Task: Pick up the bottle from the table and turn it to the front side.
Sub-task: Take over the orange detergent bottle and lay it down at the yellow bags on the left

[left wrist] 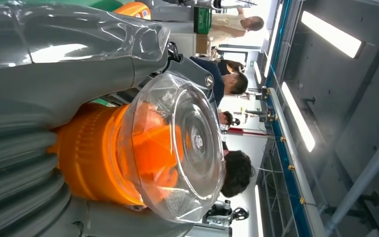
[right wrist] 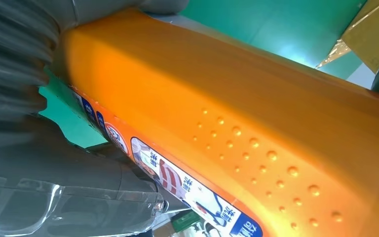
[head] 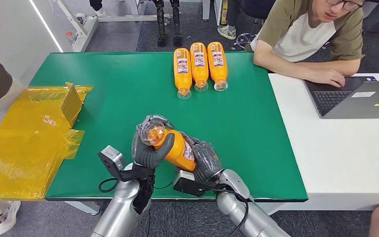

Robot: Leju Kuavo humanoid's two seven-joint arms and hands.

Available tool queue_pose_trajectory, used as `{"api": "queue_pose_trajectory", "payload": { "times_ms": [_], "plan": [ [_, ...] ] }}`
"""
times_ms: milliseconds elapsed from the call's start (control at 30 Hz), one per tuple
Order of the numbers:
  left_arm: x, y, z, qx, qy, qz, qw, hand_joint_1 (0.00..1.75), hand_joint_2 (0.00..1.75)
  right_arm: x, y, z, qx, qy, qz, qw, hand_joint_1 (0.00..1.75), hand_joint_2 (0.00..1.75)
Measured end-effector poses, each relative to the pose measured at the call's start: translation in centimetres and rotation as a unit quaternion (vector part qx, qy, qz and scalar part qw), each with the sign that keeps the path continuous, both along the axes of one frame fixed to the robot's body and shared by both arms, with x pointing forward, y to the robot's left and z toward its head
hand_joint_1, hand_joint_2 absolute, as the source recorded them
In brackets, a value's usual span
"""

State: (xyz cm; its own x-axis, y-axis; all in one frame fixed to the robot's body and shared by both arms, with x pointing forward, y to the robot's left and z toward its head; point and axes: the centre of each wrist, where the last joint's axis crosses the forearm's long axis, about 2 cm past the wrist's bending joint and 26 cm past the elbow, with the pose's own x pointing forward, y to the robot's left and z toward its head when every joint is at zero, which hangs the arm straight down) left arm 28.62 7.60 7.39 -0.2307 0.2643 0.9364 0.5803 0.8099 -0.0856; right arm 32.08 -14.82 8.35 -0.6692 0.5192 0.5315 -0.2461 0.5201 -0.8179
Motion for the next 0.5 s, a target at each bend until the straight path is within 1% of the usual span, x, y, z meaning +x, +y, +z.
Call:
{"api": "queue_pose_trajectory", "payload": {
  "times_ms": [67,100,367,433,500],
  "plan": [
    [0.0,0.0,0.0,-0.001,0.000,0.001,1.000,1.75,1.75,0.0,0.1,0.0,0.001,-0.002,-0.003,1.000,0.22,1.75],
    [0.0,0.0,0.0,0.000,0.001,0.002,1.000,1.75,1.75,0.0,0.2,0.1,0.003,-0.005,-0.004,1.000,0.00,1.75],
    [0.1,0.0,0.0,0.007,0.002,0.017,1.000,1.75,1.75,-0.2,1.6,0.9,0.053,-0.036,-0.017,0.998,0.00,1.75],
    [0.1,0.1,0.1,0.014,0.002,0.029,0.999,1.75,1.75,-0.4,1.7,1.0,0.070,-0.042,-0.022,0.996,0.00,1.75],
    [0.3,0.2,0.2,0.029,-0.005,0.056,0.998,1.75,1.75,-0.8,1.8,1.0,0.098,-0.053,-0.032,0.993,0.00,1.75]
  ]
}}
